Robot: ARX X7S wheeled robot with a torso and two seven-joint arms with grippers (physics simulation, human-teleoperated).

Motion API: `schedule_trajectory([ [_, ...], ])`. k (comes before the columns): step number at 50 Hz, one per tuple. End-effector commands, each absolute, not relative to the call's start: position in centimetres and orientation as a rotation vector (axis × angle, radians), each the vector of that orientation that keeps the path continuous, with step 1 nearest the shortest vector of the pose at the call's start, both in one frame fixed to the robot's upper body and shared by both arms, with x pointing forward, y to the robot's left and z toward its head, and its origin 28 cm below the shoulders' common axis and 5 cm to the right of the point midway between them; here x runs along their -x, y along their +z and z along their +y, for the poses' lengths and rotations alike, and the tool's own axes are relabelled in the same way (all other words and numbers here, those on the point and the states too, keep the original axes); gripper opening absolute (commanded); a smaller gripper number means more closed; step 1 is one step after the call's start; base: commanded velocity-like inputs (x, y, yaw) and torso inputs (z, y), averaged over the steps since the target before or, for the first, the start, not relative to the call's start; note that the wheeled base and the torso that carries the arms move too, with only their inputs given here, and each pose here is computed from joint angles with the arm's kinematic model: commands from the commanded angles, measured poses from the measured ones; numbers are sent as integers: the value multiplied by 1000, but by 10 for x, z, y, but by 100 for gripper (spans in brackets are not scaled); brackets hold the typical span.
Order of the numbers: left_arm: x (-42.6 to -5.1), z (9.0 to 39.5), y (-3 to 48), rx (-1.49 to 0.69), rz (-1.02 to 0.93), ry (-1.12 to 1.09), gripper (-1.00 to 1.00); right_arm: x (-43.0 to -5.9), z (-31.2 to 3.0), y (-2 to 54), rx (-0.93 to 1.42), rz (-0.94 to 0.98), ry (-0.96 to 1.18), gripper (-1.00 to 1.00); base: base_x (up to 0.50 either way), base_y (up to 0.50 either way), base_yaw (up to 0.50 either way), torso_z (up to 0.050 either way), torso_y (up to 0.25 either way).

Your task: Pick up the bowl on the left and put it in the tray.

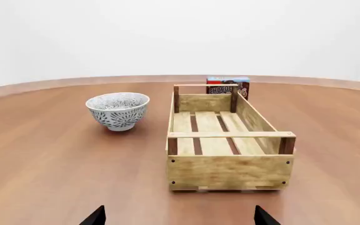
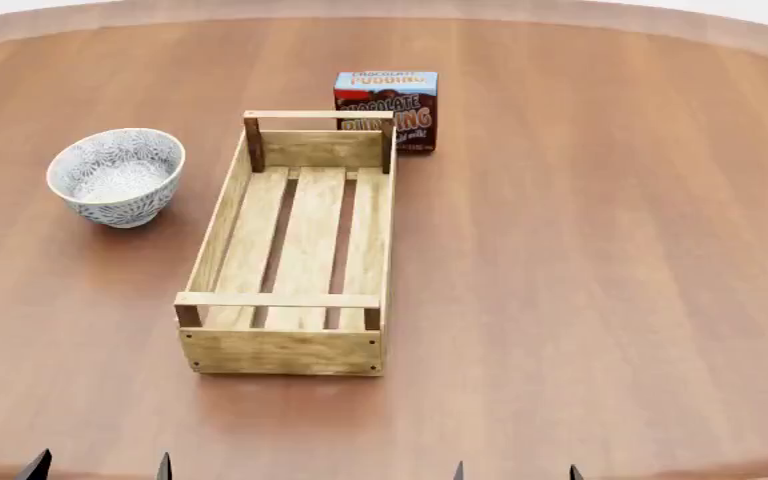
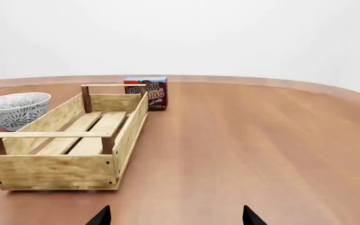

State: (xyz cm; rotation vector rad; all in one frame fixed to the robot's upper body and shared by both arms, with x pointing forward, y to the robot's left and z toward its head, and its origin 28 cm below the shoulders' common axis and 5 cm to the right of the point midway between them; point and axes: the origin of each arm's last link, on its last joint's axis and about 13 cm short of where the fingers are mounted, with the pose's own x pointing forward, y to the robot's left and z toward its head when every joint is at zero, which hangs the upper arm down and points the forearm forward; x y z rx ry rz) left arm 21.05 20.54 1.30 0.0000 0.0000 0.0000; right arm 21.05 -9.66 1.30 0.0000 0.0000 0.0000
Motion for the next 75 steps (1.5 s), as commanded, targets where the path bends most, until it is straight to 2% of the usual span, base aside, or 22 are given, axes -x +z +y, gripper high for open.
schedule_trajectory([
  [1,-211,205,13,0,0,0,100,-211,-96,13,0,0,0,100,0,0,0,0,0],
  [23,-209,205,15,2,-26,5,100,-211,-97,12,-15,-6,-3,100,0,0,0,0,0],
  [75,-210,205,11,1,-5,-4,100,-208,-97,14,-42,-34,3,100,0,499,0,0,0],
])
